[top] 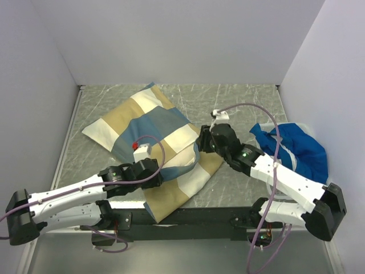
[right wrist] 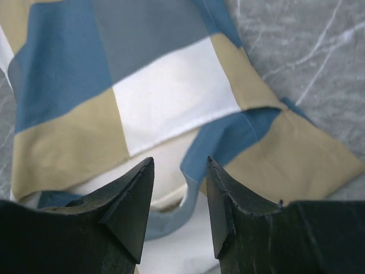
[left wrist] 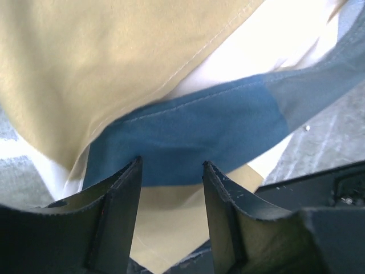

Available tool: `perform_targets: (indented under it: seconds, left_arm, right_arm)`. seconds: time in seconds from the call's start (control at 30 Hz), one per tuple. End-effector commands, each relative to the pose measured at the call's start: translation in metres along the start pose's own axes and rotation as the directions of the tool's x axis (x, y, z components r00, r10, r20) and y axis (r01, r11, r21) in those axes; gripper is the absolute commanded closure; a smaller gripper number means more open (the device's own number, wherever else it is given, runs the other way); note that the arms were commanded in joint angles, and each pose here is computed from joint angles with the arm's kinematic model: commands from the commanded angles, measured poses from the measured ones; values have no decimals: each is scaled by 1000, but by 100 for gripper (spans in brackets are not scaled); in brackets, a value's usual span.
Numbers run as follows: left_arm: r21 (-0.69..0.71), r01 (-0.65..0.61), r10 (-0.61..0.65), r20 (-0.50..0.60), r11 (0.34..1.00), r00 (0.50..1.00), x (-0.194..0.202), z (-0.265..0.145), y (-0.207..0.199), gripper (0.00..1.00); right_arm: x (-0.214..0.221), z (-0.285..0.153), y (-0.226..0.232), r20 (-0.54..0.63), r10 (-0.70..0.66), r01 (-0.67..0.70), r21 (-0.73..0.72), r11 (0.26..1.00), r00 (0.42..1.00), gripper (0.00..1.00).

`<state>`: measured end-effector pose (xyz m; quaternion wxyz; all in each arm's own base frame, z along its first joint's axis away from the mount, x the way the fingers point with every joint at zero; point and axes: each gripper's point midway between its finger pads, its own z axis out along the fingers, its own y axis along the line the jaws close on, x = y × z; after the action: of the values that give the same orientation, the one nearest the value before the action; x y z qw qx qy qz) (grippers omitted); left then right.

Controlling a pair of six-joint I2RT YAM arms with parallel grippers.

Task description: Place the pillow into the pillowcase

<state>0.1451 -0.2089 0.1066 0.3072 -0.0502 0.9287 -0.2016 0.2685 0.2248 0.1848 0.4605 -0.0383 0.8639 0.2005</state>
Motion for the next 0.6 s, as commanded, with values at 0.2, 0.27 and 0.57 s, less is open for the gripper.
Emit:
perform_targets:
  seconds: [0.2,0.27,0.57]
  left_arm:
    - [-60,-74,82,129,995,988,-40,-3,-13,44]
    - [-75,-86,95,131,993,987,-41,-2,-10,42]
    - [-84,-144,150,75,986,986,-27,20,-12,39]
  right_arm:
    - [13,24,4,-144,-218,234,106,966,965,49]
    - [24,30,5,-179,-234,254,96,963,956,49]
    - [38,40,4,-263,-264,302,115,946,928,54]
